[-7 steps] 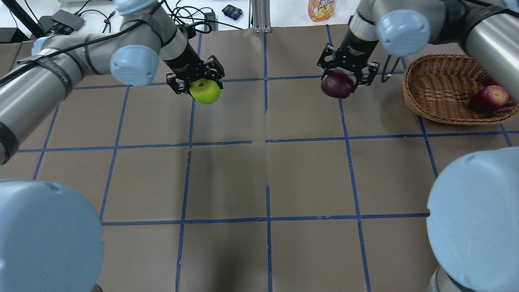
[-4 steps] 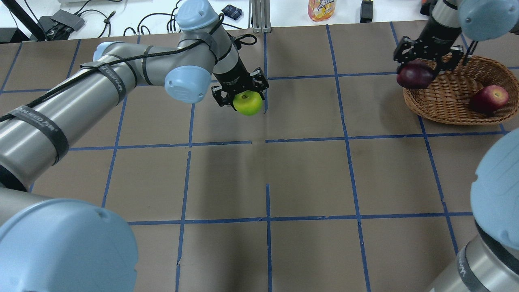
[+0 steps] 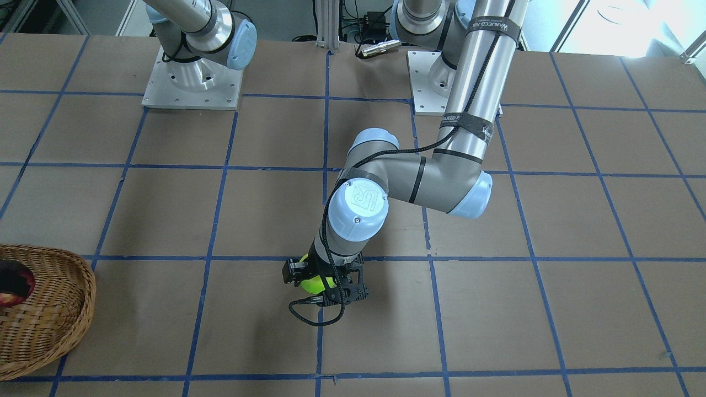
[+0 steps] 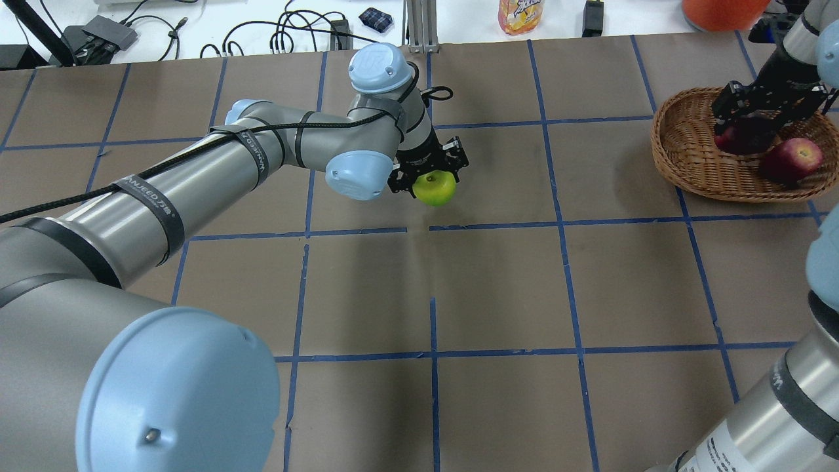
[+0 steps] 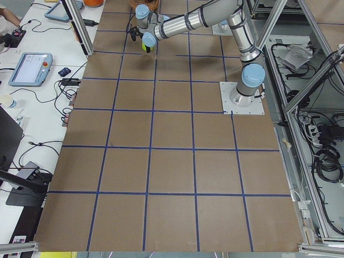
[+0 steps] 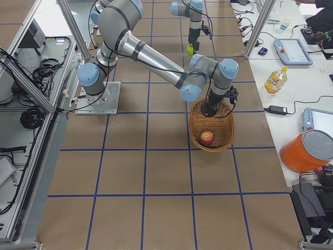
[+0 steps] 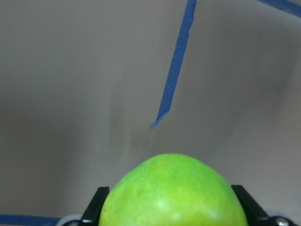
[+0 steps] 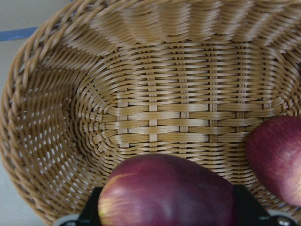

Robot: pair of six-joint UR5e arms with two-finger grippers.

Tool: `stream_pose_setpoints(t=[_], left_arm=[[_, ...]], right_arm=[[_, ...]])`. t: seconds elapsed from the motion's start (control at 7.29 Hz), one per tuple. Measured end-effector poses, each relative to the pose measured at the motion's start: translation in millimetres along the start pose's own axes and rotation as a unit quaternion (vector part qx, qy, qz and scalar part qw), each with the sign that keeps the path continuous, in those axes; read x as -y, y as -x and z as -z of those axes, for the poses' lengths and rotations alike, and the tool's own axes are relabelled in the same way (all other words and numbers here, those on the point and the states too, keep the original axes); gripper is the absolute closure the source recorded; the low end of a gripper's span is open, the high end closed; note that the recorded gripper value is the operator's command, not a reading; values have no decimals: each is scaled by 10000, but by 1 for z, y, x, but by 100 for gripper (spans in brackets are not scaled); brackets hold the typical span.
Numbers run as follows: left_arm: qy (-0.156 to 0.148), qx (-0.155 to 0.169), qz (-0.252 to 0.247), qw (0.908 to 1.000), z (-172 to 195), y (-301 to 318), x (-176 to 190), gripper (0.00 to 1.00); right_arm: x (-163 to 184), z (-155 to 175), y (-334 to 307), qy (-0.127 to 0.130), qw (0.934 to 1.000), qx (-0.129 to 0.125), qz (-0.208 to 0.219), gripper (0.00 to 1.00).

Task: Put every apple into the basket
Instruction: 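Carry dark apple into basket with right gripper while left carries green apple, then release green apple at center with left gripper while right withdraws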

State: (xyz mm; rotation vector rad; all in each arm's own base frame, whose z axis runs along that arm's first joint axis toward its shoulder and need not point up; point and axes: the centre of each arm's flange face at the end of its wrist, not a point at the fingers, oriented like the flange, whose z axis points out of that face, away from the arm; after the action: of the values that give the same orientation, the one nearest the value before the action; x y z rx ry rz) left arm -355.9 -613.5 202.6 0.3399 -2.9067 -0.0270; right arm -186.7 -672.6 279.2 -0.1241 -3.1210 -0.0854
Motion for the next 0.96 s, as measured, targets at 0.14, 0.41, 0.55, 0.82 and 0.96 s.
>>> stream_pose_setpoints(t=[0.14, 0.41, 0.55, 0.82, 0.96], left_arm=[[23, 15, 29, 10000, -8, -3, -3, 0], [7, -7, 163, 9999, -16, -10, -6, 0], [-79, -91, 174, 9998, -4, -13, -1, 0], [-240, -235, 311, 9990, 47, -1, 15, 0], [-251, -273, 377, 9986, 80, 16, 23, 0]], right_arm=[[2, -14, -11, 31, 9999, -13, 151, 92], [8, -39, -24, 44, 9996, -31, 287, 91], [9, -46, -27, 51, 9996, -37, 262, 90], [10, -51, -28, 61, 9999, -30, 135, 0], [10, -51, -29, 63, 9999, -25, 115, 0]])
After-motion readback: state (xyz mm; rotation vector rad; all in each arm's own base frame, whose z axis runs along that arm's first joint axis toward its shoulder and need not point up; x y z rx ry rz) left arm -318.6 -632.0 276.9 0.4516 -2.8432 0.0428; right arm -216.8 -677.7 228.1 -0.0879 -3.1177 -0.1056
